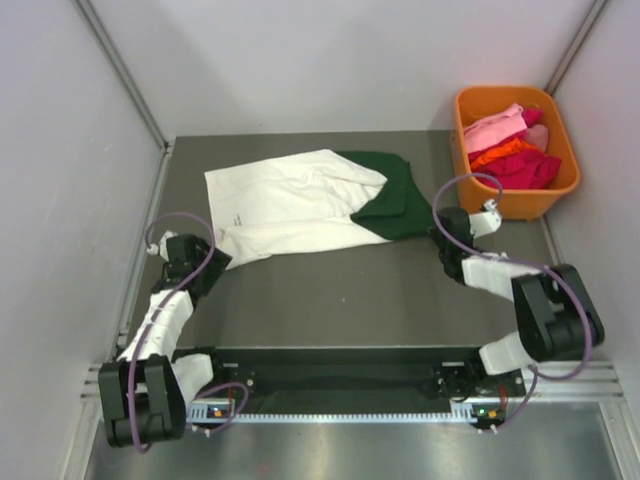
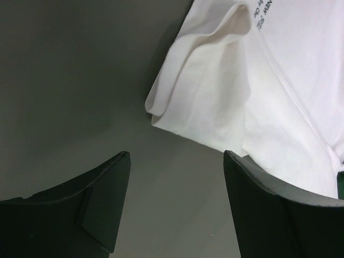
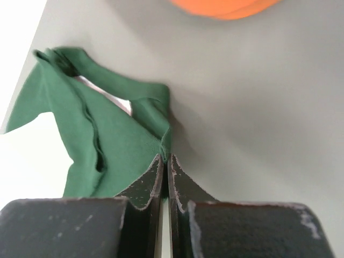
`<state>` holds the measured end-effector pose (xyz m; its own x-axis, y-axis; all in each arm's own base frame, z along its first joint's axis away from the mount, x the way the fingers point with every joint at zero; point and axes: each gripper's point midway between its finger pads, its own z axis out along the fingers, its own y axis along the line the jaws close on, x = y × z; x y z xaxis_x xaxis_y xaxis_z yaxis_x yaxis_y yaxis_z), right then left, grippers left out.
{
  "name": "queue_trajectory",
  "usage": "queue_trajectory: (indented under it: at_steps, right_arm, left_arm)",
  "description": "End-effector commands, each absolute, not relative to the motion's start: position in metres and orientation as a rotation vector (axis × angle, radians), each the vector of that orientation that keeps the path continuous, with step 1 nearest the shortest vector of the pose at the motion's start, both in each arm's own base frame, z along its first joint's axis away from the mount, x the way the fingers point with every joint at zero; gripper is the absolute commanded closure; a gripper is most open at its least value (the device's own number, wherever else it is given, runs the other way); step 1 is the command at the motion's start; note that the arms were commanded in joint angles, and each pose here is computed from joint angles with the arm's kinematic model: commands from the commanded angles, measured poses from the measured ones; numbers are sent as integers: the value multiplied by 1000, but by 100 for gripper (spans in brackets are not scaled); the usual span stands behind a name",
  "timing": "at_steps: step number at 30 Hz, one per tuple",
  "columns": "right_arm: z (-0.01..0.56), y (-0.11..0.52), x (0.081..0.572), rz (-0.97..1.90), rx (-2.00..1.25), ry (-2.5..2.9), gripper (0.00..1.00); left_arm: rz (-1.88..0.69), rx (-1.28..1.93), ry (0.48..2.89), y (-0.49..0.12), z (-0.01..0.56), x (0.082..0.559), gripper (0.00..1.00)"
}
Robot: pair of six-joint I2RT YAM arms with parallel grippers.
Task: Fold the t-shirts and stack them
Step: Fold the tshirt
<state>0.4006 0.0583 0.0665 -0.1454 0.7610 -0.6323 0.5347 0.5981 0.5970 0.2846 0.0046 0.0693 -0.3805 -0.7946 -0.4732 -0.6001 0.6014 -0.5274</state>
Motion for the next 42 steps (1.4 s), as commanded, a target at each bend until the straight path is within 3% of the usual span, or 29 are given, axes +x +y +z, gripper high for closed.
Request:
queue_trajectory:
  at_steps: [1,11,24,38,42]
  right_arm:
    - [83,34,371,188,1048,1747,100]
    - [86,28,326,213,928,1755,100]
    - [89,38,331,253,832,1774,100]
    - [102,33,323,282,849,1706,100]
    - [104,33,323,278,844,1701,100]
  left_arm:
    - [-388,-1090,2095,-2,69,282,27]
    - [-498,-1090,2089,-26,54,278,32]
    - [-517,-1234,1904,-13,50,298,38]
    - [-472,-1288,1916,-7,26,310,41]
    - [-503,-1288,1958,-13,16,315,48]
